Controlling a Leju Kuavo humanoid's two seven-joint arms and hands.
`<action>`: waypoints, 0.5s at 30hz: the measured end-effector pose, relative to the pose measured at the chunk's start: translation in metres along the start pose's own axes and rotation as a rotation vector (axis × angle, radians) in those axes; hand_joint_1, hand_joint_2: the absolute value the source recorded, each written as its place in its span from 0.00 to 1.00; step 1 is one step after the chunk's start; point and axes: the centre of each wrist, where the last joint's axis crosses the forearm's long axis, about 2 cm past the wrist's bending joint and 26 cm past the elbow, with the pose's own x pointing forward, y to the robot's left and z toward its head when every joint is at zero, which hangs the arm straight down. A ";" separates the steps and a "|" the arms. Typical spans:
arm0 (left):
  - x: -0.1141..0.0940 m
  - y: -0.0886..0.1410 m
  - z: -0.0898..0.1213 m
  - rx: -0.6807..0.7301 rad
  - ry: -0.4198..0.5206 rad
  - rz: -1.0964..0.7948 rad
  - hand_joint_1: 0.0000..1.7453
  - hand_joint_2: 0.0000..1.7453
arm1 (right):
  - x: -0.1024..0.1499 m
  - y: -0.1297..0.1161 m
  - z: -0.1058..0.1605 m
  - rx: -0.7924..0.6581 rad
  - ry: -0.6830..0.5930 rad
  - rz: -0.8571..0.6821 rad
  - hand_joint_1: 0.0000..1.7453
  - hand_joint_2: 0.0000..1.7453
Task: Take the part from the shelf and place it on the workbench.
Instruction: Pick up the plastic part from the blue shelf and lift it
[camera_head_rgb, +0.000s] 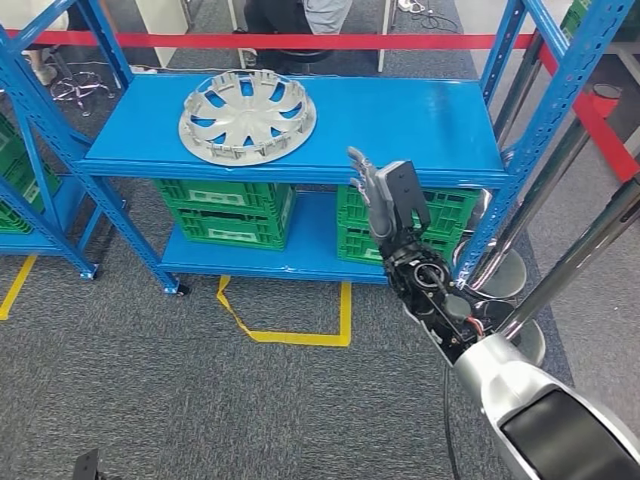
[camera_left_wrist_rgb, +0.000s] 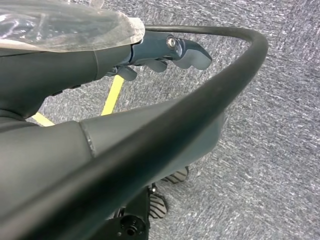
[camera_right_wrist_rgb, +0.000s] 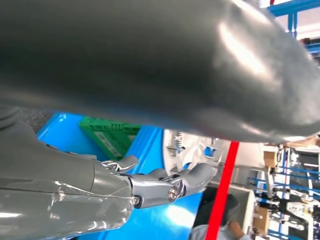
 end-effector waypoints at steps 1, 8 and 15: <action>0.000 0.000 0.000 0.000 0.000 0.000 0.00 0.00 | -0.002 0.000 0.001 -0.003 0.003 -0.004 0.00 0.00; -0.002 0.001 0.000 -0.018 0.001 -0.010 0.00 0.00 | -0.011 -0.005 0.013 -0.052 0.044 -0.021 0.00 0.00; -0.002 0.001 0.001 -0.049 0.001 -0.008 0.00 0.00 | -0.020 -0.005 0.026 -0.052 0.076 -0.015 0.00 0.00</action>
